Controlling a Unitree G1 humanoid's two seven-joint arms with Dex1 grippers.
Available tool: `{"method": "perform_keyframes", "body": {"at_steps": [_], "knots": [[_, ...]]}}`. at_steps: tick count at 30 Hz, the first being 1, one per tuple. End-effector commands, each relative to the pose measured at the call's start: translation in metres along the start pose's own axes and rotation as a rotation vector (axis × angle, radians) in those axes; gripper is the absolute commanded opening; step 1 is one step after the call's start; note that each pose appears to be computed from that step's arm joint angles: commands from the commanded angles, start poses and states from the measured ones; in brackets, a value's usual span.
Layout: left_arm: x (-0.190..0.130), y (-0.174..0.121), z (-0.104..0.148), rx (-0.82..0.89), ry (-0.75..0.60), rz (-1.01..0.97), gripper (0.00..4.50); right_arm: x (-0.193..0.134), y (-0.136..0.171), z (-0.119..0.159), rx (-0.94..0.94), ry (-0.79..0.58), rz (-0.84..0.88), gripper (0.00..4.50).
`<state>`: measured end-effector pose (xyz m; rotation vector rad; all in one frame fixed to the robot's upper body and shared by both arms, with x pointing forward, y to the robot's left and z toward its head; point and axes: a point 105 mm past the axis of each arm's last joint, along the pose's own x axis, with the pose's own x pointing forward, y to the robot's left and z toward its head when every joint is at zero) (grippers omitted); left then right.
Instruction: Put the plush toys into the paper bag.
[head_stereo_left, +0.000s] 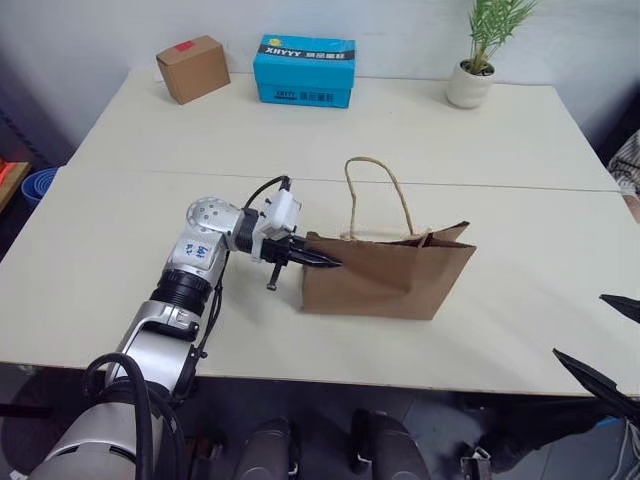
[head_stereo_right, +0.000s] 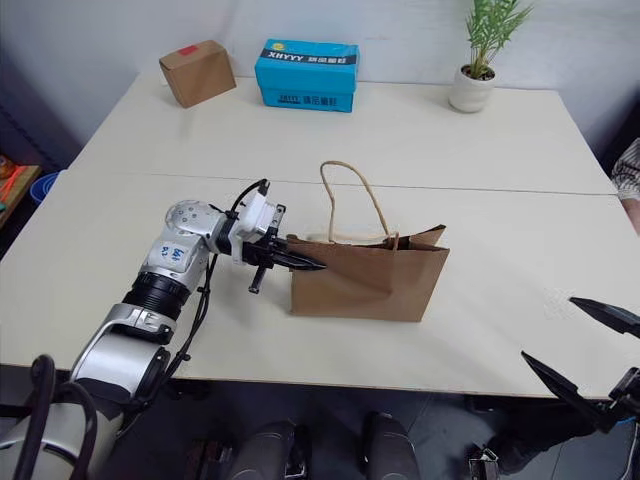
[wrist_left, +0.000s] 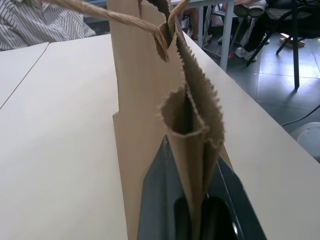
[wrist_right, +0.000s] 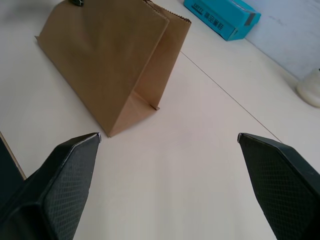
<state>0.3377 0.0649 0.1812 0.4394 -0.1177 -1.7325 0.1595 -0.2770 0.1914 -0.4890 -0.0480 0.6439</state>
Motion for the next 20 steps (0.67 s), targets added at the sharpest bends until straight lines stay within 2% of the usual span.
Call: {"method": "perform_keyframes", "body": {"at_steps": [1,9,11,14,17,20], "knots": [[-0.022,0.003,0.010,0.041,0.006,0.114,0.97,0.020,0.003,0.012,0.012,-0.056,0.052,4.50],[-0.085,-0.015,0.024,0.050,0.092,0.420,3.47,0.033,-0.016,0.011,-0.038,-0.059,0.086,4.50],[-0.108,-0.033,0.019,-0.005,0.125,0.486,4.07,0.034,-0.028,0.009,-0.064,-0.047,0.094,4.50],[-0.148,-0.069,0.005,-0.108,0.255,0.630,4.07,0.034,-0.049,0.004,-0.124,0.003,0.136,4.50],[-0.160,-0.085,0.000,-0.100,0.316,0.694,4.07,0.034,-0.063,-0.007,-0.128,0.036,0.161,4.50],[-0.166,-0.090,0.000,-0.132,0.316,0.740,4.07,0.034,-0.070,-0.015,-0.119,0.046,0.175,4.50]]}}
